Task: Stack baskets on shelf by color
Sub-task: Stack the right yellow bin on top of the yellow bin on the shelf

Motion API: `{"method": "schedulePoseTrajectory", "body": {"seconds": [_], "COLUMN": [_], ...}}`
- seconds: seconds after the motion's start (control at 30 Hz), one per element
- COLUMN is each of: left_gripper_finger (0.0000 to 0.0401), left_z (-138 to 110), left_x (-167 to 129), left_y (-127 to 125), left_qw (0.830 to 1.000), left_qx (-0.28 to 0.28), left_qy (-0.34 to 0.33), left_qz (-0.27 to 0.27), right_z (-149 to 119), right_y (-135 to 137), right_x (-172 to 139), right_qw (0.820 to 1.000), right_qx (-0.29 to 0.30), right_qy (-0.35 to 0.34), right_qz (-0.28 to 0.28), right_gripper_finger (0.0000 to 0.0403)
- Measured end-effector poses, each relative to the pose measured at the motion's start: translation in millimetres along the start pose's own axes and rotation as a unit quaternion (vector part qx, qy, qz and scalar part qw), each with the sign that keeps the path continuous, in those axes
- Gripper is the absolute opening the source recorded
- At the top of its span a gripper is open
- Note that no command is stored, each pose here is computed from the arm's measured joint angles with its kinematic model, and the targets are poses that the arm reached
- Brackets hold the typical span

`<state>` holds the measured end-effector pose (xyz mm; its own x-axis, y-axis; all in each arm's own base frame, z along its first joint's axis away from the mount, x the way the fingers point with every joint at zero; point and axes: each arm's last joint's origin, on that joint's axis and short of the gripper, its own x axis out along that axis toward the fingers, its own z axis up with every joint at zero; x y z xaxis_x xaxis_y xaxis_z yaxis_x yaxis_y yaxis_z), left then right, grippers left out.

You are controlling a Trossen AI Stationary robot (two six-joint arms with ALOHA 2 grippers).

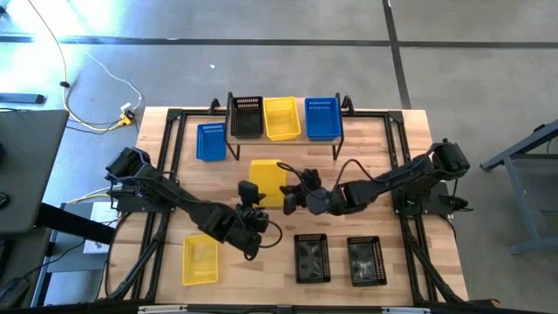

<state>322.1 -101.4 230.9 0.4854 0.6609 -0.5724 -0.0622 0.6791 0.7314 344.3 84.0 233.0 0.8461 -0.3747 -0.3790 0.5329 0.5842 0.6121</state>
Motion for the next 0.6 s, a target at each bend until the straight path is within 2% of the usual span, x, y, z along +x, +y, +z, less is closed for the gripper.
{"method": "schedulePoseTrajectory", "body": {"seconds": [0.17, 0.27, 0.6], "left_gripper_finger": [0.0170, 0.0155, 0.0050], "left_z": [-0.4, -0.4, -0.5], "left_x": [0.2, 0.7, 1.8], "left_y": [-1.2, -1.3, -1.6], "left_qw": [1.000, 1.000, 1.000], "left_qx": [-0.005, -0.005, -0.005], "left_qy": [0.002, 0.003, 0.005], "left_qz": [-0.007, -0.014, -0.026], "right_z": [-4.0, -5.7, -6.3], "right_y": [4.3, 6.0, 10.9], "right_x": [-4.0, -5.8, -8.2], "right_qw": [1.000, 1.000, 0.999], "right_qx": [-0.006, -0.006, -0.011], "right_qy": [0.002, 0.002, -0.005], "right_qz": [0.012, 0.016, 0.033], "right_gripper_finger": [0.0000, 0.0000, 0.0000]}}
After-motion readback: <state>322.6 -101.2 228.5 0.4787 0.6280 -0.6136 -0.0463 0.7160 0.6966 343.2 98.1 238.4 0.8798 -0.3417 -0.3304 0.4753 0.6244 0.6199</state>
